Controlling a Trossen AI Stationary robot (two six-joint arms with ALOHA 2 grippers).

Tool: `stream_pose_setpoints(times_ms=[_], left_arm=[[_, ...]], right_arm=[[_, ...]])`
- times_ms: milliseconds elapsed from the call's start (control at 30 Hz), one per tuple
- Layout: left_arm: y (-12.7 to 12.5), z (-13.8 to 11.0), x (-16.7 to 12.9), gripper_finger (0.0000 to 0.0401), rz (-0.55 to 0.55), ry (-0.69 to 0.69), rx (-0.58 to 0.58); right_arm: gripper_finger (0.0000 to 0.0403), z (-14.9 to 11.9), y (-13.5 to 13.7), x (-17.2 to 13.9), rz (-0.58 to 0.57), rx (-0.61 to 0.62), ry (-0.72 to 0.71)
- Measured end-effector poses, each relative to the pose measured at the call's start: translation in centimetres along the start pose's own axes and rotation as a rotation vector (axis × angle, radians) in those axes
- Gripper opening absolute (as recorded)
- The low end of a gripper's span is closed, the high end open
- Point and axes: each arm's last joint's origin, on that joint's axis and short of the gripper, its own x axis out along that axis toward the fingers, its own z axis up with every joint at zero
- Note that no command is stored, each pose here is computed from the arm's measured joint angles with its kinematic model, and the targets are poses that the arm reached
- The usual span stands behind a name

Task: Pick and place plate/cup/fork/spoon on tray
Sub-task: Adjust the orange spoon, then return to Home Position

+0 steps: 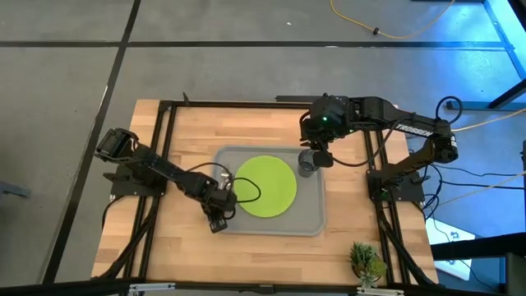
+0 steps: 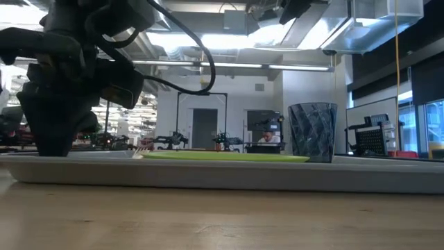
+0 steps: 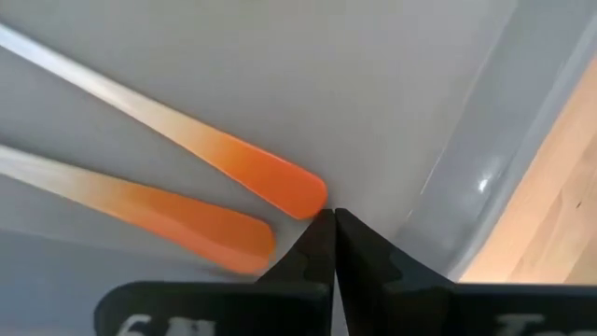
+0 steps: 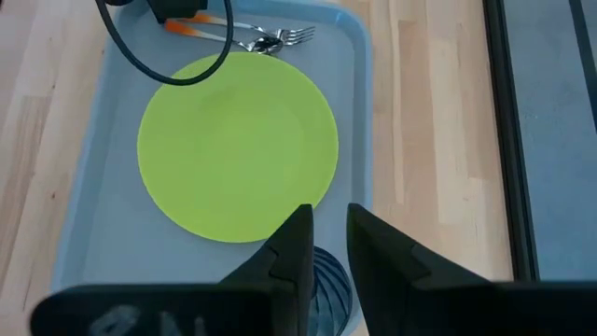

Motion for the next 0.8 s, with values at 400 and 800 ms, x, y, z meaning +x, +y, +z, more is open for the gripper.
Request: stream_pose_setpoints(times_ms=[400, 800], left_arm=[[0.9, 1.0, -0.3, 0.0000, 0.016, -0.029, 0.003], [1.2, 1.5, -0.4, 0.0000, 0.004, -0.050, 0.002]], right_arm=[[0.0071, 0.0, 0.0, 0.0, 0.000, 0.000, 0.000], [0.0071, 0.0, 0.0, 0.0, 0.000, 0.000, 0.001]])
